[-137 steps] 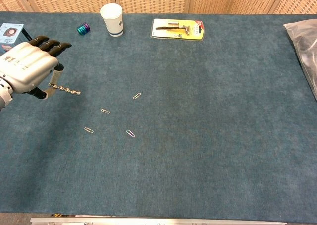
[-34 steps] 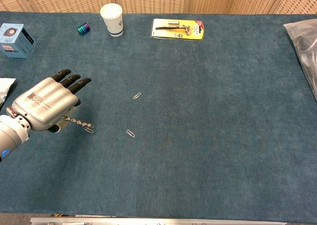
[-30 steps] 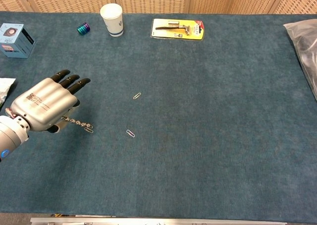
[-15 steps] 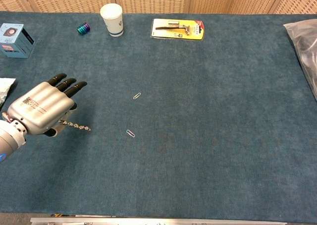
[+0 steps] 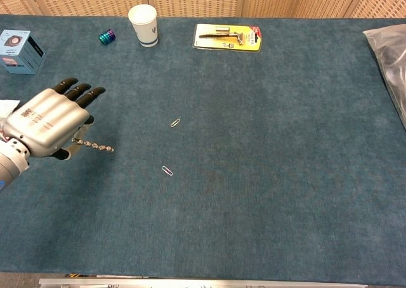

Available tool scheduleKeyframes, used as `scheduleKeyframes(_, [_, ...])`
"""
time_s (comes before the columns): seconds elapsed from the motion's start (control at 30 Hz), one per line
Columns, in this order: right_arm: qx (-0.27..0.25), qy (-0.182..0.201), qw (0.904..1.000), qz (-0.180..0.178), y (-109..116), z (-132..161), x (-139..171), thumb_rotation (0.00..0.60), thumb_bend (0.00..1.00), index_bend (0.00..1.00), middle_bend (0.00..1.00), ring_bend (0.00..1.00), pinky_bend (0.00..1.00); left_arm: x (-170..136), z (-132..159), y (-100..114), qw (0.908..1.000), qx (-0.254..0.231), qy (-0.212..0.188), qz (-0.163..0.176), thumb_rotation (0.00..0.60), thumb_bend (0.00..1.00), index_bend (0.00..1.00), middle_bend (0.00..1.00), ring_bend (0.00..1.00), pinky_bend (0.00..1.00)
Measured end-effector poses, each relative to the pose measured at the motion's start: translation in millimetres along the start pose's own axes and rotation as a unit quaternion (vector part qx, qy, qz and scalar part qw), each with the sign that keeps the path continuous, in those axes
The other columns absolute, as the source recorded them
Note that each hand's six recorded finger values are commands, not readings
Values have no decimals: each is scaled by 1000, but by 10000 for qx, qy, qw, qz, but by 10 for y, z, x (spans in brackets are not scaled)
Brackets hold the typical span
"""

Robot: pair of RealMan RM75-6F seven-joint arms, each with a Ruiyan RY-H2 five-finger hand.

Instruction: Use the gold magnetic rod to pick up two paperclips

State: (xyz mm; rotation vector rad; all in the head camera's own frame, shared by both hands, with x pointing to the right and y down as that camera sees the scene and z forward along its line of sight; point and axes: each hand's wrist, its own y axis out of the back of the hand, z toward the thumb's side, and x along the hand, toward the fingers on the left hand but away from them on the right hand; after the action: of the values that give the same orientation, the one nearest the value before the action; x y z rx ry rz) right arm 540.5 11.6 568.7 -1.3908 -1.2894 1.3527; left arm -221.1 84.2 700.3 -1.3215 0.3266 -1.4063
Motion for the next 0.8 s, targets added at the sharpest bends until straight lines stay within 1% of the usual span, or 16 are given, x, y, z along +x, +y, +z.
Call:
scheduleKeyframes(0.2, [15,-1,10000,18,-12,7,-4,600,0,370,323,288,498,142,-252,-48,9987,-228,449,5,600,358,575,0,0,0])
scheduleKeyframes(0.33, [30,-6,10000,34,-25,14,-8,600,0,370,323,288,498,236,-430,-133,9962,-433,759,-61,600,358,575,0,0,0])
scheduleKeyframes(0.43, [39,-7,10000,37,-27,20,-12,600,0,370,324,288,498,290,-530,-192,9942,-551,916,-108,600,358,575,0,0,0])
scheduleKeyframes(0.63, [56,-12,10000,56,-37,30,-11,600,0,370,323,288,498,356,-626,-330,9911,-766,1063,-228,600,357,575,0,0,0])
scheduleKeyframes(0.8, [66,-9,10000,62,-41,40,-10,600,0,370,323,288,498,365,-618,-450,9891,-925,1094,-329,600,357,575,0,0,0])
